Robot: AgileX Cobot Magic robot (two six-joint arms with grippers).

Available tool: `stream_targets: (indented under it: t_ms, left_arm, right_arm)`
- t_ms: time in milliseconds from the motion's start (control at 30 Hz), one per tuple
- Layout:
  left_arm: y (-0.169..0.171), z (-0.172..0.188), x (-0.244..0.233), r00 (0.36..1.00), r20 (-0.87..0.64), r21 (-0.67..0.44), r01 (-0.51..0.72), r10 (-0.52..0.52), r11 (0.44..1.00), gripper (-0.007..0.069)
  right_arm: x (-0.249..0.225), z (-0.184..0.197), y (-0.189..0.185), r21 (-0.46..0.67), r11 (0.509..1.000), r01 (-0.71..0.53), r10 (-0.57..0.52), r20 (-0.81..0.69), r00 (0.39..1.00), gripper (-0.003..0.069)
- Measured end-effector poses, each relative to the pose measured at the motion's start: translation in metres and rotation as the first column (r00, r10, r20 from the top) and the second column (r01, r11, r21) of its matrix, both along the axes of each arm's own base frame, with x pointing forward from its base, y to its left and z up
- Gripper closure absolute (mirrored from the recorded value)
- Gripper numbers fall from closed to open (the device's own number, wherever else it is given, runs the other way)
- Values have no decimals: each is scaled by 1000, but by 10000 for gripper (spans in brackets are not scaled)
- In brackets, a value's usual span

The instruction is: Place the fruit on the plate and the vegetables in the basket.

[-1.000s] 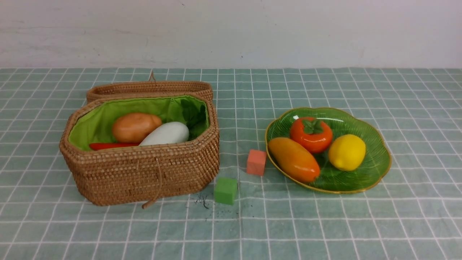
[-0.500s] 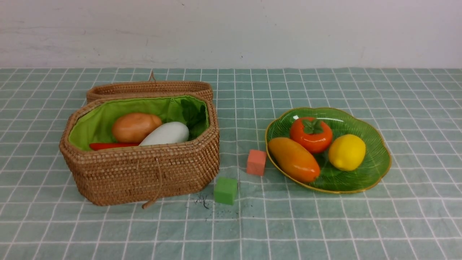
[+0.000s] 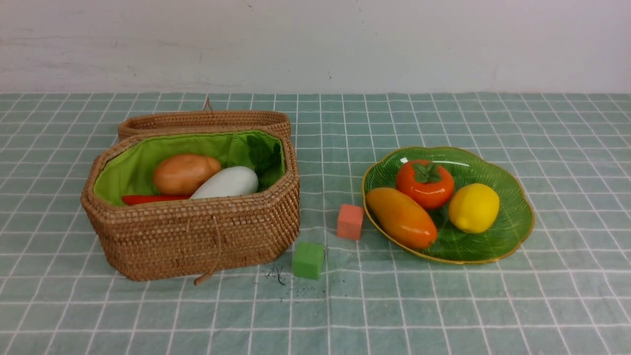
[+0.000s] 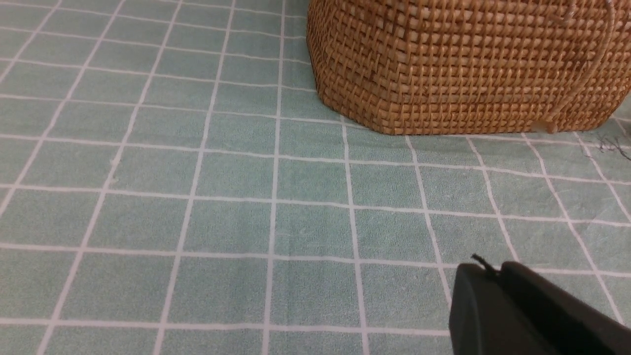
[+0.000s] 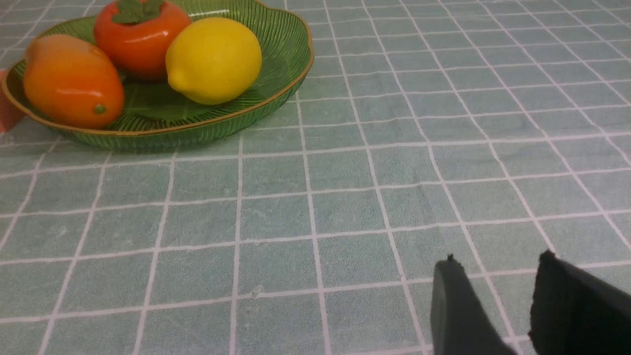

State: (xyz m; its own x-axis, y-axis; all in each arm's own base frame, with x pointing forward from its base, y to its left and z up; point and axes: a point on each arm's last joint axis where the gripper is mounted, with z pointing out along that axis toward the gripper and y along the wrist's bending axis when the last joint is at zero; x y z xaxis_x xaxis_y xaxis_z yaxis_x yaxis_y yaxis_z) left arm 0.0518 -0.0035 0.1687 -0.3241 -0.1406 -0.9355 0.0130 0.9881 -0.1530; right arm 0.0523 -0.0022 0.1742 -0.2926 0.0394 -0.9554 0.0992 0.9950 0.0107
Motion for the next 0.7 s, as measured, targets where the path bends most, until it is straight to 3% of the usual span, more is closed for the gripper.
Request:
stream_targets:
  t_ms: [700]
  left_arm:
    - [0, 0, 0, 1000, 0, 0, 0, 0, 1000, 556]
  right_arm:
    - [0, 0, 0, 0, 1000, 0, 0, 0, 1000, 418]
